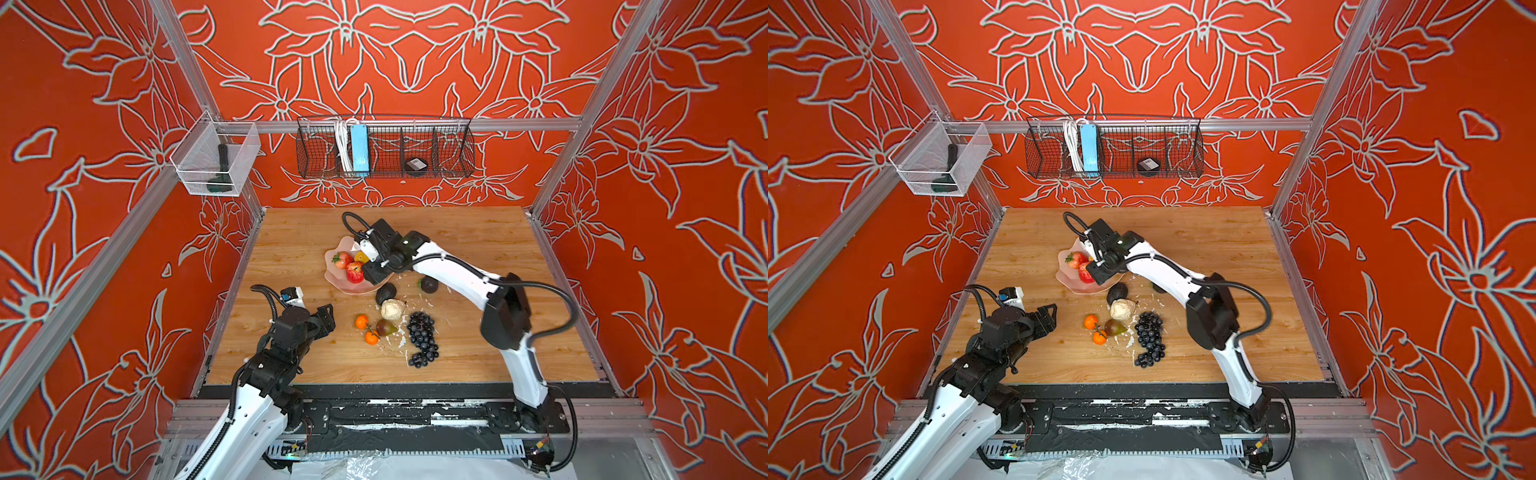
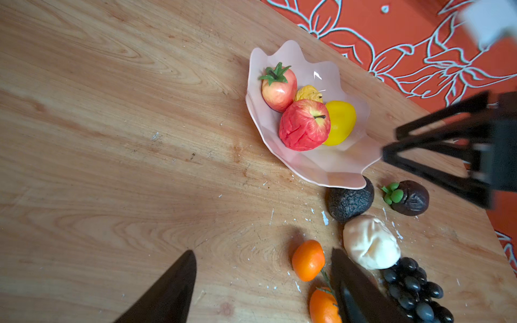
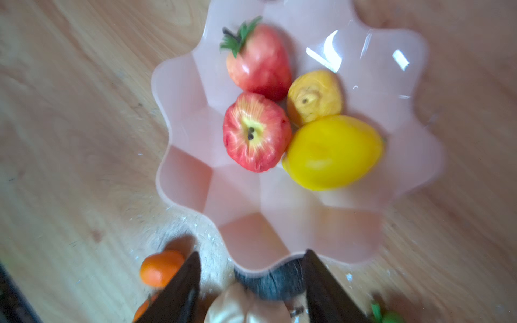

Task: Arrange fruit in a fruit bowl
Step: Place the fruit in the fruit bowl, then pick up the fruit from the center of the table.

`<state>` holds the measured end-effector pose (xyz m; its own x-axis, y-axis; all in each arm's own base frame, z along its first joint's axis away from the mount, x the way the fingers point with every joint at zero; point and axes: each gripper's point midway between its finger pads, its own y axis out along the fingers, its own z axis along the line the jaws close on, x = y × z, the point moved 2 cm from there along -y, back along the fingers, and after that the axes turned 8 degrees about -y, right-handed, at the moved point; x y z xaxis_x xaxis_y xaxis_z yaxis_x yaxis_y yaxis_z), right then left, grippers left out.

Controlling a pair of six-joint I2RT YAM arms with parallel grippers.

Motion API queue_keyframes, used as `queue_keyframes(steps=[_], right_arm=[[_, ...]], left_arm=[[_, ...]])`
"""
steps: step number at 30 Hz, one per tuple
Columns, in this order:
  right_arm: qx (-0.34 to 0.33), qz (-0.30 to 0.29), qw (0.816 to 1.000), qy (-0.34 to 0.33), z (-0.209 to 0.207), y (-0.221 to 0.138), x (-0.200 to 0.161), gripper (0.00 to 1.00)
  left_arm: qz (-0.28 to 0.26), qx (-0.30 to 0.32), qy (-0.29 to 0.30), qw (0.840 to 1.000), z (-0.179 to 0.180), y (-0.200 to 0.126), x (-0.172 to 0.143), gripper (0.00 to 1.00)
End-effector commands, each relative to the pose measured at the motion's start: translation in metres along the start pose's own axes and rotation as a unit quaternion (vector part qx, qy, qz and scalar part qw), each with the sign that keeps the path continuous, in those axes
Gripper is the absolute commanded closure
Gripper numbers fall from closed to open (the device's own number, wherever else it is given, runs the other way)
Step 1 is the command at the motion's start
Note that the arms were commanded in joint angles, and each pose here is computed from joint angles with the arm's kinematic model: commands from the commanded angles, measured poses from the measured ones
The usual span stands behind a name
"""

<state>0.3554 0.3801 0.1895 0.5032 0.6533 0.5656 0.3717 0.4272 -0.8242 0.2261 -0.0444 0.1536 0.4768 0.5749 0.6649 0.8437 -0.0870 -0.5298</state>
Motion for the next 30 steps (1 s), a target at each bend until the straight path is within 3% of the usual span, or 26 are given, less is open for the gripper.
queue_keyframes(steps=[1, 5, 10, 14, 22, 30], right_arm=[[-0.036, -0.056, 0.998, -0.01, -0.017, -0.033, 0.005, 0.33], [-0.047, -0.038, 0.998, -0.026, -0.051, -0.038, -0.032, 0.27], [-0.087, 0.032, 0.993, -0.078, -0.098, -0.023, -0.086, 0.12], [-0.06, 0.054, 0.995, -0.067, -0.121, -0.014, -0.109, 0.09], [0.0, 0.102, 0.993, -0.063, -0.131, 0.003, -0.143, 0.04], [0.054, 0.128, 0.989, -0.055, -0.122, 0.016, -0.159, 0.07]], left_arm=[[-0.005, -0.015, -0.001, 1.0, -0.007, -0.001, 0.004, 0.23], [0.0, -0.021, -0.001, 1.0, -0.01, 0.0, 0.003, 0.22], [0.004, -0.024, -0.003, 1.0, -0.011, 0.001, 0.002, 0.21], [0.004, -0.023, -0.002, 1.0, -0.01, 0.001, 0.001, 0.2], [0.004, -0.02, -0.001, 1.0, -0.01, 0.001, 0.002, 0.18], [0.002, -0.015, -0.002, 1.0, -0.008, 0.001, 0.002, 0.18]])
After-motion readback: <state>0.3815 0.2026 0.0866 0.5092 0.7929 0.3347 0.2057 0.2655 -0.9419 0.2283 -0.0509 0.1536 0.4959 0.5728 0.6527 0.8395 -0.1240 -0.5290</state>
